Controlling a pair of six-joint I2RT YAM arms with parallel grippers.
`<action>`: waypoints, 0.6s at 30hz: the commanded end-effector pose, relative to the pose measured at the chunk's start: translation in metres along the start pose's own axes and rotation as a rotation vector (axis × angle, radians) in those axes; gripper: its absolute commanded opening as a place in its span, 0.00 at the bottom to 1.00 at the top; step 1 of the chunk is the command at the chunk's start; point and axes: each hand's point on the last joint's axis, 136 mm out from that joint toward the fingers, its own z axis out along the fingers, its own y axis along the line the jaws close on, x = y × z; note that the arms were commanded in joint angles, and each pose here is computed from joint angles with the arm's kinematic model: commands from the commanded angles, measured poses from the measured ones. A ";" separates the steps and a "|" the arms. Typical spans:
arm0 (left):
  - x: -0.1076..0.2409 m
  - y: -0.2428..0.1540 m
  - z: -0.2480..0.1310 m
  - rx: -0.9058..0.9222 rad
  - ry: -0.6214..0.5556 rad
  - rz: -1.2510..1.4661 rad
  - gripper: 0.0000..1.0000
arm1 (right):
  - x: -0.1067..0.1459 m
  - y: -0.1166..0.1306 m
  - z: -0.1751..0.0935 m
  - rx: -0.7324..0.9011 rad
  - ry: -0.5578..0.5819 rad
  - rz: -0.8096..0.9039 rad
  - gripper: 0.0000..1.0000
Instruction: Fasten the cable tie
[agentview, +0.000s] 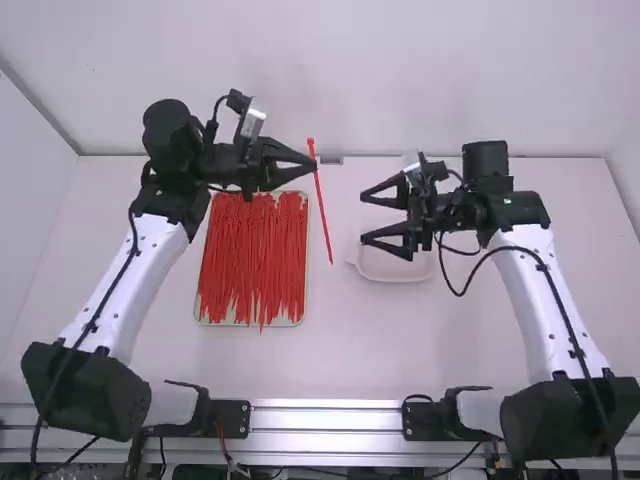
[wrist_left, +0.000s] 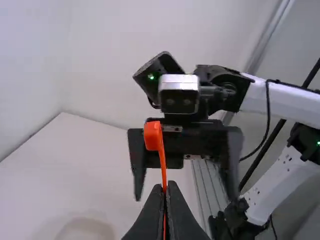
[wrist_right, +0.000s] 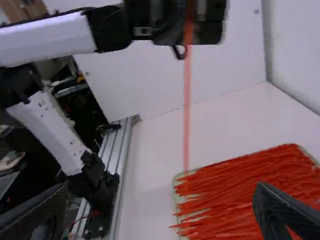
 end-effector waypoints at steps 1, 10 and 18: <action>0.002 -0.001 0.006 0.020 0.003 -0.023 0.02 | 0.002 0.010 0.011 -0.066 -0.012 -0.066 0.97; -0.012 -0.009 0.010 0.052 -0.020 -0.012 0.01 | 0.011 0.022 0.034 -0.146 0.005 -0.112 0.98; -0.019 -0.013 0.011 0.059 -0.032 -0.013 0.01 | 0.012 0.029 0.046 -0.177 0.020 -0.136 0.98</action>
